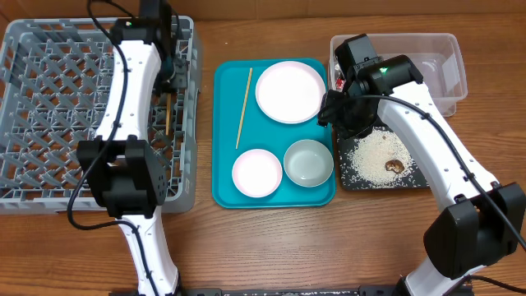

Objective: Sort waste into correct bins and load items into the dishwasher
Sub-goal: 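Carry the chopstick into the dish rack and release it, then return the left gripper to the tray and grasp the second chopstick, then place the second chopstick in the dish rack with the left gripper, then grasp the pink bowl rim on the teal tray with the left gripper, then carry the pink bowl into the dish rack and set it on edge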

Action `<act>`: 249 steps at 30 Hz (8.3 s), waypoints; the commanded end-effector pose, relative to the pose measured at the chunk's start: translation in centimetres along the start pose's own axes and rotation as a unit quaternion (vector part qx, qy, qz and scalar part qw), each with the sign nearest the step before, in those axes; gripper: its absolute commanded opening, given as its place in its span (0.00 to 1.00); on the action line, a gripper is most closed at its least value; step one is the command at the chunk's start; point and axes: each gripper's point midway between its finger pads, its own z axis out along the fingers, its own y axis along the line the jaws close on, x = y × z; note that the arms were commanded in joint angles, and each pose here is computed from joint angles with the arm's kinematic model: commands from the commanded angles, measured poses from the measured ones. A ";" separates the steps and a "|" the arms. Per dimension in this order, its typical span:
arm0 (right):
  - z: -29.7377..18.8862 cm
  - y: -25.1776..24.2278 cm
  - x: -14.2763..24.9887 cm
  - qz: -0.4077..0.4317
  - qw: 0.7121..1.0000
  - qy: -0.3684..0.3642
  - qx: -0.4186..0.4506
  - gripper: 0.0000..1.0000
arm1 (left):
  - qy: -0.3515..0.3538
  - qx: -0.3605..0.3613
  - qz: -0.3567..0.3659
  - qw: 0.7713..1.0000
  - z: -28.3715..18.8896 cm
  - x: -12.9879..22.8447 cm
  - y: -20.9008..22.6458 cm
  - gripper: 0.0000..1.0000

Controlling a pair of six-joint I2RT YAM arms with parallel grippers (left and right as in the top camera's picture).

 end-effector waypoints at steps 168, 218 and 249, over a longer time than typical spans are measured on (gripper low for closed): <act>-0.3 -0.5 0.5 -0.002 1.000 0.008 0.012 0.98 | 0.078 0.092 0.018 0.993 2.5 19.9 -13.0 0.43; -0.3 -0.5 0.6 -0.015 1.000 0.009 0.012 0.98 | -0.117 -0.496 -0.240 0.826 -16.0 11.5 21.9 0.04; -0.3 -0.2 0.2 -0.016 1.000 0.001 0.006 0.98 | -0.111 -0.549 -0.083 0.825 -6.8 0.7 20.0 0.04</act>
